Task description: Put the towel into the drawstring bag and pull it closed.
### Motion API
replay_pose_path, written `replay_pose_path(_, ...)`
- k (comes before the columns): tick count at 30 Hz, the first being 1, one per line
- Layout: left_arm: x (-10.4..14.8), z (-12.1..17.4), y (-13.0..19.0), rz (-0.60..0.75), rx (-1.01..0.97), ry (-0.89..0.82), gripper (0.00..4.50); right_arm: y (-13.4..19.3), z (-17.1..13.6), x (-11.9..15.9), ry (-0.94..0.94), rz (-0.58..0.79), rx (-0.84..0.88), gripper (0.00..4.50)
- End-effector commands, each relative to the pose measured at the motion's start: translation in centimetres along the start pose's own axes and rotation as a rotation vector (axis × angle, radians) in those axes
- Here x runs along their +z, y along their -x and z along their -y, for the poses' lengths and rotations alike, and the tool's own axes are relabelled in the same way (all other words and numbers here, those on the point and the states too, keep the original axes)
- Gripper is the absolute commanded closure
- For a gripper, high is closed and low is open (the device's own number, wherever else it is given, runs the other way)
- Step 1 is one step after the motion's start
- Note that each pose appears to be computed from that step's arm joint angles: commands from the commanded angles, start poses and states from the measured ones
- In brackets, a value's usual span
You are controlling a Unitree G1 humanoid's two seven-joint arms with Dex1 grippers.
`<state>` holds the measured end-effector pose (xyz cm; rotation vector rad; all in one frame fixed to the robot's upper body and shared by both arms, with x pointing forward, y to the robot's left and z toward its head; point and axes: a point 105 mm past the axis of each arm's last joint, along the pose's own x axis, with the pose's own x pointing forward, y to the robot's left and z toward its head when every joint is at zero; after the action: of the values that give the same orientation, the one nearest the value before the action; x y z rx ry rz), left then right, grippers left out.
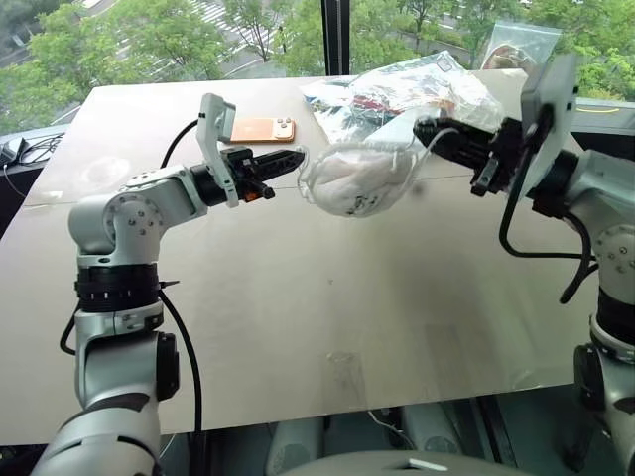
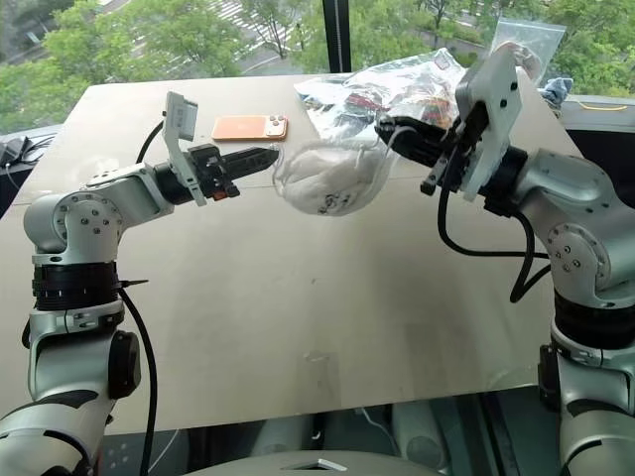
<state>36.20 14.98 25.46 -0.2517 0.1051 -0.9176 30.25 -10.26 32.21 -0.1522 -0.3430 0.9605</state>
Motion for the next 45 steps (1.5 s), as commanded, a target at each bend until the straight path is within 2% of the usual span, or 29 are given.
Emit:
replay_pose_path(1,4.2,-1.8,1.5,0.175,0.081,0.019,4.50,1.7,2.3,1.1,0.023,0.025,-0.104,4.46)
replay_pose_path(2,4.6,-2.5,1.8,0.194,0.114,0.033,4.50,2.2,2.9,0.9,0.020,0.016,-0.135,4.46)
replay_pose_path(4,5.6,-1.0,2.1,0.205,0.048,-0.074,4.50,3.1,3.3,0.0,0.050,-0.051,-0.144,4.46)
replay_pose_path(6,9.1,-2.5,3.2,0.362,0.123,-0.015,4.50,4.2,4.1,-1.2,0.082,-0.160,-0.183,4.46)
replay_pose_path(7,9.8,-2.6,3.4,0.383,0.117,-0.009,4.50,4.7,4.5,-1.9,0.108,-0.211,-0.197,4.46)
replay_pose_path(8,9.4,-1.4,3.2,0.327,0.055,-0.074,4.50,4.9,3.9,-1.8,0.098,-0.207,-0.159,4.46)
replay_pose_path(9,9.4,-0.5,2.9,0.303,0.015,-0.113,4.50,4.5,3.0,-0.3,0.067,-0.129,-0.109,4.46)
replay_pose_path(11,11.8,-0.7,3.2,0.427,0.037,-0.059,4.50,3.8,3.3,2.4,0.047,-0.024,-0.126,4.46)
replay_pose_path(13,13.8,-2.7,4.0,0.555,0.133,0.030,4.50,3.8,4.4,0.7,0.112,-0.144,-0.187,4.46)
replay_pose_path(15,13.5,-3.5,3.9,0.540,0.177,0.023,4.50,4.0,4.1,-1.3,0.200,-0.258,-0.157,4.46)
replay_pose_path(16,12.6,-2.4,3.3,0.473,0.122,-0.061,4.50,3.4,3.3,0.8,0.108,-0.110,-0.110,4.46)
replay_pose_path(17,13.1,-2.2,3.3,0.496,0.108,-0.037,4.50,3.2,3.5,3.5,0.088,0.005,-0.109,4.46)
replay_pose_path(18,13.6,-2.4,3.6,0.529,0.110,0.000,4.50,3.2,3.9,4.7,0.116,0.026,-0.121,4.46)
replay_pose_path(19,13.1,-2.4,3.5,0.503,0.104,-0.009,4.50,3.5,4.3,4.2,0.173,-0.030,-0.138,4.46)
replay_pose_path(20,11.9,-2.4,3.3,0.441,0.103,-0.056,4.50,3.7,4.6,3.1,0.203,-0.084,-0.138,4.46)
replay_pose_path(21,10.1,-2.4,3.0,0.363,0.097,-0.107,4.50,3.9,4.5,2.6,0.163,-0.078,-0.131,4.46)
replay_pose_path(23,7.7,-3.4,3.1,0.289,0.135,-0.116,4.50,3.9,4.5,3.6,0.076,0.023,-0.126,4.46)
replay_pose_path(24,6.8,-4.3,3.7,0.270,0.175,-0.115,4.50,4.2,5.2,3.6,0.108,0.014,-0.173,4.46)
replay_pose_path(26,5.5,-6.6,5.6,0.267,0.295,-0.100,4.50,6.2,8.5,3.4,0.158,-0.021,-0.376,4.46)
replay_pose_path(27,4.5,-8.7,7.3,0.246,0.421,-0.121,4.50,8.7,12.1,3.0,0.200,-0.066,-0.603,4.46)
replay_pose_path(30,3.3,-13.3,11.7,0.271,0.740,-0.113,4.50,16.6,18.7,3.1,0.234,-0.094,-1.144,4.46)
replay_pose_path(33,3.6,-14.5,13.6,0.324,0.856,-0.103,4.50,20.7,20.3,3.3,0.274,-0.102,-1.337,4.46)
replay_pose_path(35,3.9,-14.9,14.2,0.361,0.911,-0.094,4.50,21.9,20.6,3.5,0.290,-0.096,-1.388,4.46)
replay_pose_path(36,4.0,-14.8,14.2,0.376,0.907,-0.083,4.50,21.3,20.4,3.3,0.288,-0.105,-1.338,4.46)
replay_pose_path(38,3.7,-13.7,13.1,0.354,0.817,-0.115,4.50,17.6,18.3,2.0,0.264,-0.140,-1.064,4.46)
replay_pose_path(40,2.8,-11.8,11.5,0.317,0.682,-0.124,4.50,13.6,13.9,0.0,0.216,-0.175,-0.724,4.46)
replay_pose_path(45,-1.6,-9.0,10.0,0.186,0.533,-0.104,4.50,9.5,3.0,-3.5,0.000,-0.192,-0.213,4.46)
